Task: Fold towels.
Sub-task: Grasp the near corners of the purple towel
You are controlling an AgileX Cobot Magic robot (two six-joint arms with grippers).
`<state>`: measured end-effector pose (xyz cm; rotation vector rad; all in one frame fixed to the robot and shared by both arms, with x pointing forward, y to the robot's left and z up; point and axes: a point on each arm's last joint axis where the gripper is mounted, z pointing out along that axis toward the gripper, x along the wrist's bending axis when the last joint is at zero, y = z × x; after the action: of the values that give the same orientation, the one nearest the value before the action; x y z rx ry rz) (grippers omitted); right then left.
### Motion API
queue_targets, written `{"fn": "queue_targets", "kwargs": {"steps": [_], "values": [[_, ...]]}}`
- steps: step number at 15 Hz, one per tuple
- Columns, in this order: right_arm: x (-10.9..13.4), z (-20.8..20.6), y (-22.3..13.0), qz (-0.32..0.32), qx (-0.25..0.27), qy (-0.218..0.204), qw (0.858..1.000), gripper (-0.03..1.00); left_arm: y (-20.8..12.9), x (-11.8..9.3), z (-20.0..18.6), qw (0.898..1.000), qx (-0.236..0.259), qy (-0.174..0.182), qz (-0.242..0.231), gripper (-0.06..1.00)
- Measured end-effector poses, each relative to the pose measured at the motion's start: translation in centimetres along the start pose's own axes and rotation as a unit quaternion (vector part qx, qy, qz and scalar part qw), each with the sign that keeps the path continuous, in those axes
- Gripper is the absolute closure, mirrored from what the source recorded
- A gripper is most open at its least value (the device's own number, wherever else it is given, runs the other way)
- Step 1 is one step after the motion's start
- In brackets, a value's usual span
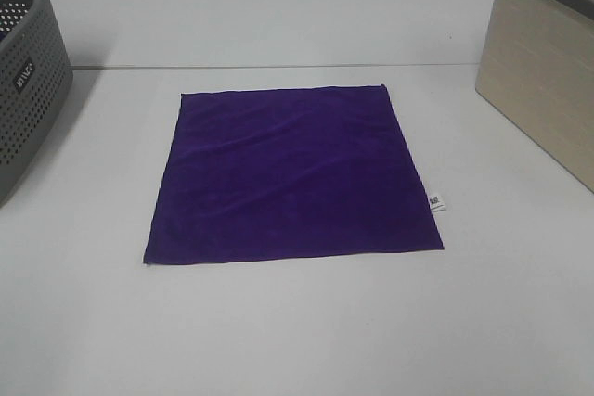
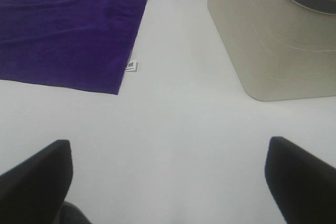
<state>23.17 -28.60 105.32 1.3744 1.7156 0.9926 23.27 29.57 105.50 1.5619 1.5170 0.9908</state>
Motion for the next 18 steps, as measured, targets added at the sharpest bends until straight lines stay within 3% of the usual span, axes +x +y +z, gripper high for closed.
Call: {"fn": "queue_targets", "kwargs": {"steps": [18], "values": [[-0.23,0.54,0.27,-0.001,0.02,-0.003,1.0,-0.02,0.0,-0.01,0.0,1.0,0.0,0.0,0.0,-0.04]]}}
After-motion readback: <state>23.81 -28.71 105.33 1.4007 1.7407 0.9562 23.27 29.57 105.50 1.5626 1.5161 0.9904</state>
